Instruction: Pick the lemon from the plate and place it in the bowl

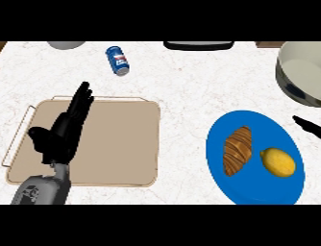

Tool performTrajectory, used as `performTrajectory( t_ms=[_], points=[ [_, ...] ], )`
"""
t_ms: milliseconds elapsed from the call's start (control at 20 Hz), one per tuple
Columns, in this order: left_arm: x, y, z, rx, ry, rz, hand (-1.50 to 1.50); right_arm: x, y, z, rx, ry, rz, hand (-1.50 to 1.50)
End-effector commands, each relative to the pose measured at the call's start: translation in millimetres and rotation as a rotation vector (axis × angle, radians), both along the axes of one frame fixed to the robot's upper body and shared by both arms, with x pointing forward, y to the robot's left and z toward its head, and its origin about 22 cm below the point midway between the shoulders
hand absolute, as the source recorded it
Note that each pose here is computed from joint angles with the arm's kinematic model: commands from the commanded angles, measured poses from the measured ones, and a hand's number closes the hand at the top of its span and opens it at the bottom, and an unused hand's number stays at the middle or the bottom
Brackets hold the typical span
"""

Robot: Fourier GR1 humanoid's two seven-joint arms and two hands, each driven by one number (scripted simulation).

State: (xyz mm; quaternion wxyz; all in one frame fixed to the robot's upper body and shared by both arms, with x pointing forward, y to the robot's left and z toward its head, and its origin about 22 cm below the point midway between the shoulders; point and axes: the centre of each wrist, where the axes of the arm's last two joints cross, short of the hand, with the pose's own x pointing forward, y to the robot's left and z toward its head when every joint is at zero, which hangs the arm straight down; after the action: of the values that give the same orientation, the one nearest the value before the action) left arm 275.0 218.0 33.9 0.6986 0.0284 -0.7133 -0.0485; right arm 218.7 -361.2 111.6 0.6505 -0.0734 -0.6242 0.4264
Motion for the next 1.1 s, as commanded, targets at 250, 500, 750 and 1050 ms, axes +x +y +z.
performTrajectory(
  t_ms=[250, 500, 750, 1050],
  points=[
    [-2.4, 5.1, -1.9, 0.014, 0.008, 0.002, 0.0, -0.1, -27.0, -10.7, 0.149, 0.022, 0.033, -1.5],
    [-2.2, -12.6, -7.3, 0.008, 0.002, -0.001, 0.0, 6.9, -17.2, -30.3, 0.182, 0.028, 0.024, -1.5],
    [7.7, -22.2, -9.7, 0.007, -0.003, 0.025, 0.0, -22.7, -17.8, -33.4, 0.197, 0.106, 0.01, -1.5],
    [-11.2, -3.6, 1.1, -0.007, 0.002, 0.014, 0.0, 4.5, -28.8, -52.1, 0.213, 0.119, -0.002, -1.5]
  ],
)
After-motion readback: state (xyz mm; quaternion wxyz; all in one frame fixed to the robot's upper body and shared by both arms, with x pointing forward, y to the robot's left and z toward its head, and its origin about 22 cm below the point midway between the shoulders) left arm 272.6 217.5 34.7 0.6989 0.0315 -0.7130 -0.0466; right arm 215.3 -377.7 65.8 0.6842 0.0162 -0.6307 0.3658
